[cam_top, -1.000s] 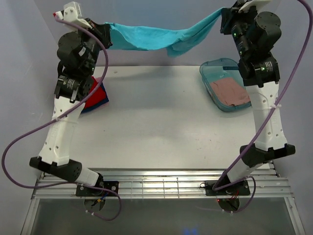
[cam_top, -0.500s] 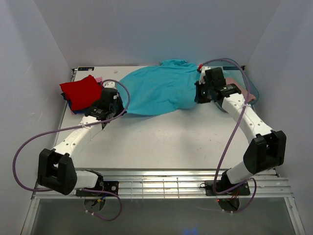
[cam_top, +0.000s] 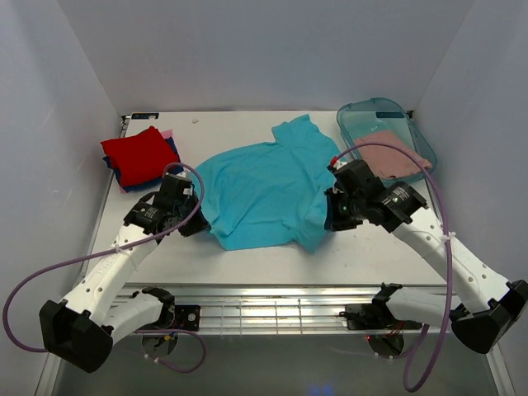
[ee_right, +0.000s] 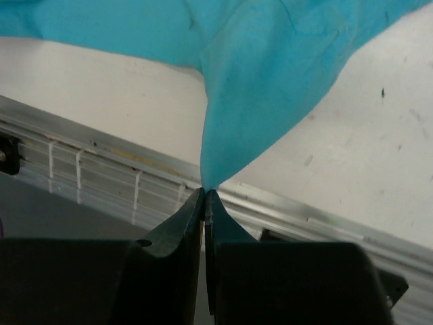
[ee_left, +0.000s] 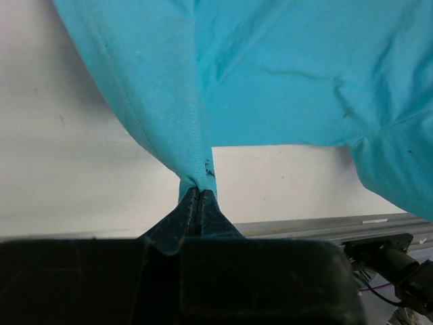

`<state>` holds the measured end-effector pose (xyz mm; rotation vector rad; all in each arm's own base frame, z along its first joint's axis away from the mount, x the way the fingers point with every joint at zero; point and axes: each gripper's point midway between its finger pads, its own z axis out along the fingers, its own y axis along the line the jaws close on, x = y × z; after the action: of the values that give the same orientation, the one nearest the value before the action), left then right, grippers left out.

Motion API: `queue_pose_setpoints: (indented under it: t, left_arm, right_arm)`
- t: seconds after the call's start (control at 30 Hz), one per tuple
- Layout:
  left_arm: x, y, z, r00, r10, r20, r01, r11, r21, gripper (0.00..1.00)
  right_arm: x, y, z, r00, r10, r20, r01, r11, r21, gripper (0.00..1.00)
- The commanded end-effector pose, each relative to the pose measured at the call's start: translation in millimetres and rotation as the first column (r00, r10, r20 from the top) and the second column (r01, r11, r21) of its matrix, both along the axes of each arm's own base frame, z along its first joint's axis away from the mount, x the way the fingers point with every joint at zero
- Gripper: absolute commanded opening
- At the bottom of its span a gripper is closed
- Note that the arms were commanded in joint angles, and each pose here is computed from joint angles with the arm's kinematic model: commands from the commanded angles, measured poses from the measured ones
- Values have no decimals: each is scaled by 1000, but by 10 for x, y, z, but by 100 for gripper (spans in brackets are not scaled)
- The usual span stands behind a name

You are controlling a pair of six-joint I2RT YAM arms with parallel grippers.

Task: Fold and stack the t-shirts
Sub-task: Flatten out the tshirt

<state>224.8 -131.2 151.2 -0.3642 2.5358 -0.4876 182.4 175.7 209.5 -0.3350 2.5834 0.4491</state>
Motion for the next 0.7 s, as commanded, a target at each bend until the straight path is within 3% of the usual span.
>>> queue_pose_setpoints:
  t: [0.0, 0.13, 0.23, 0.27, 0.3, 0.33, 0.37, 0.4, 0.53, 0.6, 0.63, 0.67]
  left_arm:
    - [-411, 166, -152, 988, 29, -151, -21, 998, 54, 0]
    - [-487, 307, -155, 979, 72, -192, -48, 991, 128, 2]
    - [-520, 455, -67, 971, 128, -203, -86, 976, 202, 42]
    - [-566, 521, -36, 966, 147, -214, -95, 968, 233, 50]
    - [-532, 619, 29, 965, 189, -183, -135, 952, 275, 58]
    - [-503, 664, 175, 966, 209, -153, -160, 945, 287, 72]
    - [-480, 712, 259, 966, 227, -126, -181, 936, 301, 83]
    - [-427, 795, 348, 962, 259, -87, -217, 918, 333, 87]
    - [-195, 800, 582, 960, 282, 5, -268, 907, 324, 86]
    - [-91, 734, 458, 963, 269, -13, -250, 911, 328, 76]
    - [33, 657, 424, 967, 255, 8, -246, 921, 303, 49]
    - [55, 640, 281, 968, 250, -10, -234, 920, 313, 32]
  right_arm:
    - [-431, -193, -192, 986, -96, -135, 87, 994, -67, 8]
    - [-760, -311, -262, 975, -97, -200, 75, 991, -114, 8]
    - [-956, -398, -365, 961, -110, -253, 74, 986, -147, 12]
    - [-995, -388, -374, 957, -117, -264, 83, 987, -135, 29]
    - [-1031, -386, -376, 952, -148, -269, 119, 986, -120, 40]
    - [-1053, -377, -370, 954, -146, -263, 118, 986, -118, 62]
    - [-1032, -391, -361, 956, -157, -246, 131, 984, -119, 71]
    - [-1001, -374, -314, 959, -164, -231, 142, 984, -108, 73]
    - [-715, -359, -191, 977, -182, -108, 167, 977, -134, 74]
    - [-560, -290, -210, 984, -165, -62, 153, 976, -157, 70]
    - [-481, -267, -242, 986, -161, -35, 153, 974, -167, 54]
    - [-306, -189, -261, 985, -172, 22, 173, 972, -162, 42]
